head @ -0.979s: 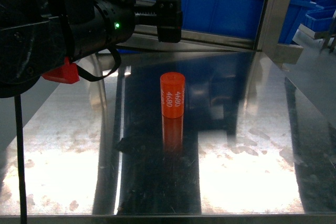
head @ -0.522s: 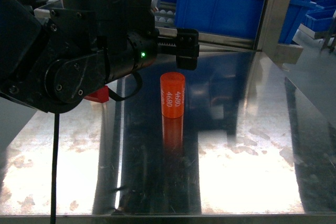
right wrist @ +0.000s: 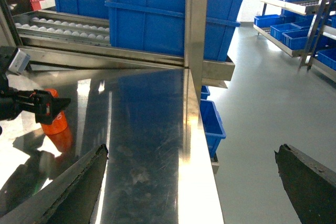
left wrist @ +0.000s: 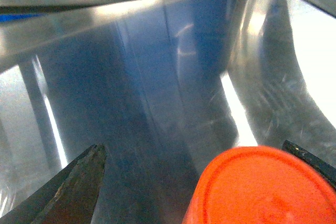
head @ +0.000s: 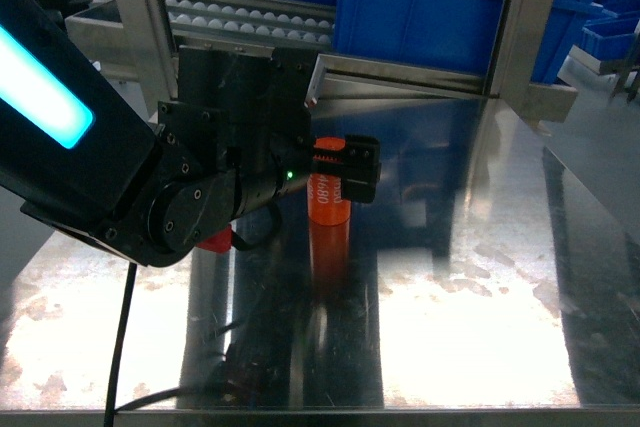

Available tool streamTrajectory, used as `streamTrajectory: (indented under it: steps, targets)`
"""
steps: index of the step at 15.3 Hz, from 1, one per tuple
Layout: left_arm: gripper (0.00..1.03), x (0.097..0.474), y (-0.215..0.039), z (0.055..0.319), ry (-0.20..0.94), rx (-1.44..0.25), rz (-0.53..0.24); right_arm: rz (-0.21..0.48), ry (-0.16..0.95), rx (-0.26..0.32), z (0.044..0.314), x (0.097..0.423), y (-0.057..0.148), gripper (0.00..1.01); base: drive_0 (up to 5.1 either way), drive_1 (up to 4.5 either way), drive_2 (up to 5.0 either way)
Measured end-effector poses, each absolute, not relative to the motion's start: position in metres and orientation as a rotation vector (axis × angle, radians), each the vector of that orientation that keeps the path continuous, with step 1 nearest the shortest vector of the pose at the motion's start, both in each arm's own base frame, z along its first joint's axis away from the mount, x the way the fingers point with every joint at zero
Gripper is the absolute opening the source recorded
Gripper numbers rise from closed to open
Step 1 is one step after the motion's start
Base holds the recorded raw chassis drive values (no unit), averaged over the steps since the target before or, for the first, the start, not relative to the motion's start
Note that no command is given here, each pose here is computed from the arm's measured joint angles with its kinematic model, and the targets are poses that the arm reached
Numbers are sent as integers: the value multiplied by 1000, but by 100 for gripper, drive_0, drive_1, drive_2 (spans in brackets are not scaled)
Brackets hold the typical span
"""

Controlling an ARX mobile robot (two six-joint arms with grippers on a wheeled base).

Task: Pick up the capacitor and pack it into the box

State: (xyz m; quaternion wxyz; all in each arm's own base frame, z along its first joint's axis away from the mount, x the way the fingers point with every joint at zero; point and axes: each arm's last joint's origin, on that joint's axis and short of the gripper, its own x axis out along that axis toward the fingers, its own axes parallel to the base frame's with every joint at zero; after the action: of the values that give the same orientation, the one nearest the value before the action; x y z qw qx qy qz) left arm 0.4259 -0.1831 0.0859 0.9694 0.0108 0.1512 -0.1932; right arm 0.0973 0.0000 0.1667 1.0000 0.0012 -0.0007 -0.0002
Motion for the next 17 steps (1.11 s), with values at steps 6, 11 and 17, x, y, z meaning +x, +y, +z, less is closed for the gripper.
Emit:
streamTrajectory:
  steps: [6,11,17]
  targets:
    - [80,427,-183,68,360,36,-371,0,-1,2,167,97,0,98,0,0,0]
    - [44,428,-181,69,338,31,-341,0,-1,2,167,97,0,98,0,0,0]
    - [44,399,-136,128,181,9,-169,0,-1,2,167,97,0,98,0,0,0]
